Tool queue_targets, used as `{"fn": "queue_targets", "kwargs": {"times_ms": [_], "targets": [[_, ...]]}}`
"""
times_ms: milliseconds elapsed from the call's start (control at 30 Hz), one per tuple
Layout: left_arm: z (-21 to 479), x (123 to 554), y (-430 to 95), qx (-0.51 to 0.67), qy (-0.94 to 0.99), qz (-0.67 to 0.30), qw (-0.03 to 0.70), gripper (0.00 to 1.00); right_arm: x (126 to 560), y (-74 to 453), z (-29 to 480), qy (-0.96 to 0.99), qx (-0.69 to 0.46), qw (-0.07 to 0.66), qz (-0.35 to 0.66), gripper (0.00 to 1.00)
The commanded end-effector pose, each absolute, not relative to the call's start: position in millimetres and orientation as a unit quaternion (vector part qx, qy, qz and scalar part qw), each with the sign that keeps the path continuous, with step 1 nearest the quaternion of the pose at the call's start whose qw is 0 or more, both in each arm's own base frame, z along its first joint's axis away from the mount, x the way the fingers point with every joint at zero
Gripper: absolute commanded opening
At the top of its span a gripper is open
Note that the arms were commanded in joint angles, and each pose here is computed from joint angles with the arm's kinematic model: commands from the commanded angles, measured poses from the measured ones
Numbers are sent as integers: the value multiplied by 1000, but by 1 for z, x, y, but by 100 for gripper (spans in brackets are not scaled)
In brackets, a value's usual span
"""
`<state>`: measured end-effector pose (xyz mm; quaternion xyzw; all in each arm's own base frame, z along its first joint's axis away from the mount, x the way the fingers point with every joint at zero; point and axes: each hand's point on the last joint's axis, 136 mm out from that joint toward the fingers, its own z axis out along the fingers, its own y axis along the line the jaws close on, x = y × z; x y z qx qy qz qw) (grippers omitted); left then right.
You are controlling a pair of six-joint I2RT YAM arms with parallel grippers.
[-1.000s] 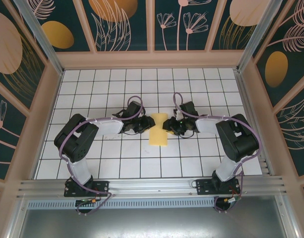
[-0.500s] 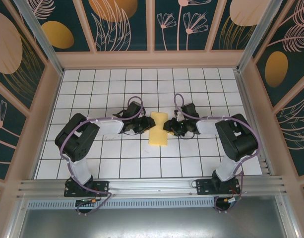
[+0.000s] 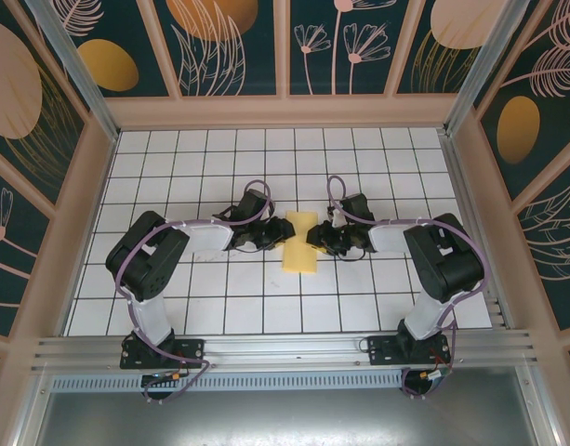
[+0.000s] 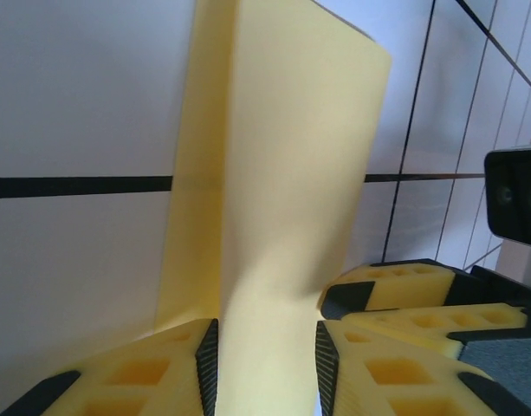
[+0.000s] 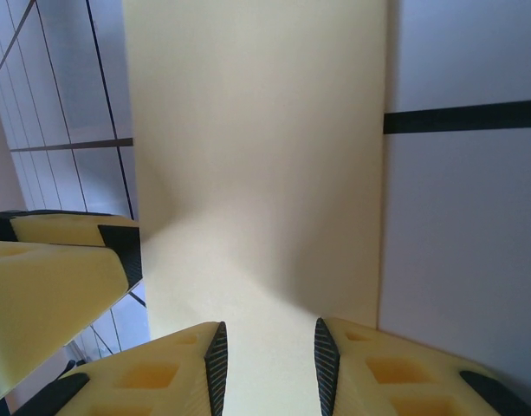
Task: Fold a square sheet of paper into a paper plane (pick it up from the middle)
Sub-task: Fold the triangle a second time at the center of the table.
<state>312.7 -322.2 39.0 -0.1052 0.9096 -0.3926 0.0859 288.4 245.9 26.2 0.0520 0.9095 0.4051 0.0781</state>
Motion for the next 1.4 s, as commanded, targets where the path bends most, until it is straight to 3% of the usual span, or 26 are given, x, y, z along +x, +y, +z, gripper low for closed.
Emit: {"fn": "queue_targets", "kwargs": {"times_ms": [0, 700, 900, 1200, 1367], "targets": [[48, 320, -330, -92, 901, -414, 93, 37, 271, 233, -3, 925, 72, 45, 369, 35], [44, 327, -336, -107, 891, -433, 87, 40, 274, 235, 3, 923, 68, 51, 376, 35], [51, 330, -338, -113, 882, -450, 84, 25, 280, 241, 24, 913, 54, 75, 397, 36], [63, 334, -335, -115, 881, -450, 93, 2, 281, 252, 87, 907, -24, 204, 369, 51], [65, 332, -331, -113, 885, -442, 94, 2, 264, 270, 89, 910, -104, 278, 289, 52]]}}
